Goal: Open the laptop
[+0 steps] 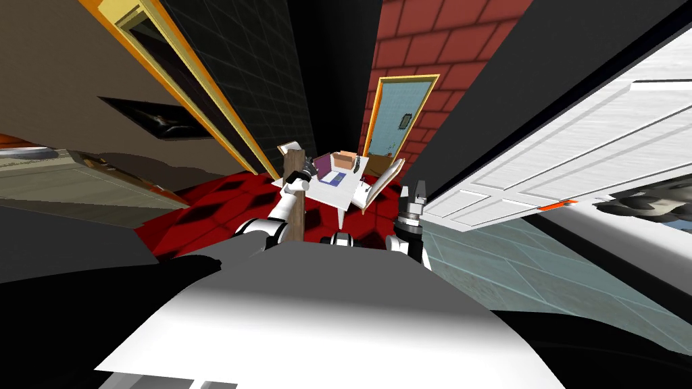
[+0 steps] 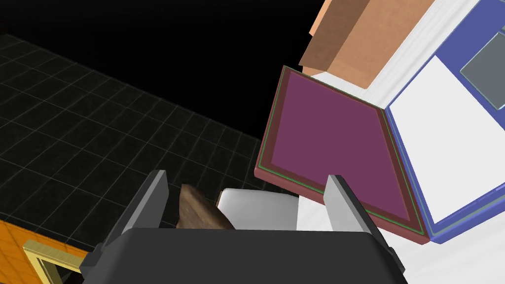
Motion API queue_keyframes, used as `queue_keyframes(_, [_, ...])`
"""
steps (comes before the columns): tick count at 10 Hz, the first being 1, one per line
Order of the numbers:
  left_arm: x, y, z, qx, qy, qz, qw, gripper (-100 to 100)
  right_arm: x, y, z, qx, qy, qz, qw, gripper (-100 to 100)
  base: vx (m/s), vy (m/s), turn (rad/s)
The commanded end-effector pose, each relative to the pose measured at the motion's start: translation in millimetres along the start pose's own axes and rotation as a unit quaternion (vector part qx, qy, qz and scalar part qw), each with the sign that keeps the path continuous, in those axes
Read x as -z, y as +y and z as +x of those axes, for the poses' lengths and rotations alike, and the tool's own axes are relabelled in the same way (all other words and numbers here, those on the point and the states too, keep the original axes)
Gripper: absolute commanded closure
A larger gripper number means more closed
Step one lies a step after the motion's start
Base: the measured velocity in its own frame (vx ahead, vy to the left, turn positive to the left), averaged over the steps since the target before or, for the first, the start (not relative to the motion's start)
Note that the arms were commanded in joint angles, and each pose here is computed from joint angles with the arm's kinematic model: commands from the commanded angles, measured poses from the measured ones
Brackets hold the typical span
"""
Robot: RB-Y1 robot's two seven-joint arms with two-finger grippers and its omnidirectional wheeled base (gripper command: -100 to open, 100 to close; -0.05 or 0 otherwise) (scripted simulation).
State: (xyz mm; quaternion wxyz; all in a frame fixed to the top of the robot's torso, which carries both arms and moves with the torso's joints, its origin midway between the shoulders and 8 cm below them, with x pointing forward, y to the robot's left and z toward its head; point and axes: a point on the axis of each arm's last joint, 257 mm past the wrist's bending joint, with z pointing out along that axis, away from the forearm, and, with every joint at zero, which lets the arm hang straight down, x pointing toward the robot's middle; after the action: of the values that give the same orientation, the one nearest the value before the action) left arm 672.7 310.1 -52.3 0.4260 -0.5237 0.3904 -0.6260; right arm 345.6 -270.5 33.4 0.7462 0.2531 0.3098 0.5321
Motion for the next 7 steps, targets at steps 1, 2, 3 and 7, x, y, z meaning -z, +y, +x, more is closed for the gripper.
queue_keyframes(1, [-4.3,-14.5,-17.8,0.049,-0.015,0.006,0.9987,-100,0.0,0.0,0.0,0.0,0.0,0.0,1.0,0,-0.074,0.02,-0.087])
queue_keyframes(2, [-4.7,-14.6,-22.1,0.052,-0.019,0.004,0.9984,-100,0.0,0.0,0.0,0.0,0.0,0.0,1.0,0,-0.011,0.013,-0.047])
queue_keyframes(3, [-5.9,-13.3,-36.7,0.063,-0.033,-0.004,0.9975,-100,0.1,0.0,0.0,0.0,0.0,0.0,1.0,0,0.058,0.021,-0.062])
queue_keyframes(7, [-8.7,-7.7,-67.9,0.08,-0.066,-0.03,0.9942,-100,0.2,-0.1,-0.1,0.0,0.0,0.0,1.0,0,0.123,0.042,-0.079])
